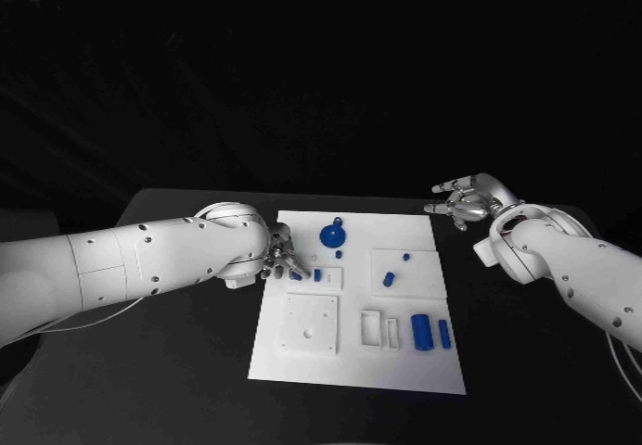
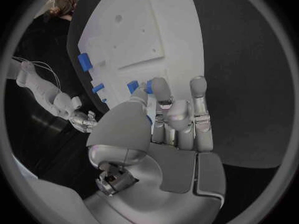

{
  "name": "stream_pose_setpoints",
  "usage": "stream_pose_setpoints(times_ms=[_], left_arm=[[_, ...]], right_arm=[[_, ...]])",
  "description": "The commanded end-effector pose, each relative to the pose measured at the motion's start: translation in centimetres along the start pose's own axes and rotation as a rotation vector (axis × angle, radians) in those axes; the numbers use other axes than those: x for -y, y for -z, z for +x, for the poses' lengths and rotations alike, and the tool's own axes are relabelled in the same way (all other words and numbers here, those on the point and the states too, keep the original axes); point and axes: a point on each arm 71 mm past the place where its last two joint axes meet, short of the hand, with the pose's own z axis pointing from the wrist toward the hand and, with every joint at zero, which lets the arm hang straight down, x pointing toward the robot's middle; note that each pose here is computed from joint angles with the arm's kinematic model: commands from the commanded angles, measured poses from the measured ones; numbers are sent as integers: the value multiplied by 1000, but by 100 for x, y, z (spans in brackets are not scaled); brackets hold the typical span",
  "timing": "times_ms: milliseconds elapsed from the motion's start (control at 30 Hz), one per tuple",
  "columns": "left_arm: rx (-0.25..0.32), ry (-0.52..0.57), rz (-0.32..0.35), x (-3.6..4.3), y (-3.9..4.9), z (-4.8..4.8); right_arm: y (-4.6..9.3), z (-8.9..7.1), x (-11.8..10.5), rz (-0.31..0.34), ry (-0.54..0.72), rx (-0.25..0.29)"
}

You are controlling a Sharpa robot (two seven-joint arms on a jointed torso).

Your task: Assemble the parts on the task board

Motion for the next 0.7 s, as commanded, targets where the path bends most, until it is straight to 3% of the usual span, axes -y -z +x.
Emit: stream_pose_setpoints(times_ms=[33, 700], left_arm=[[-28, -16, -10, -1, -16, 68], [-31, -21, -4, 34, -17, 73]], right_arm=[[2, 11, -4, -7, 2, -13], [1, 16, -3, -7, 2, -14]])
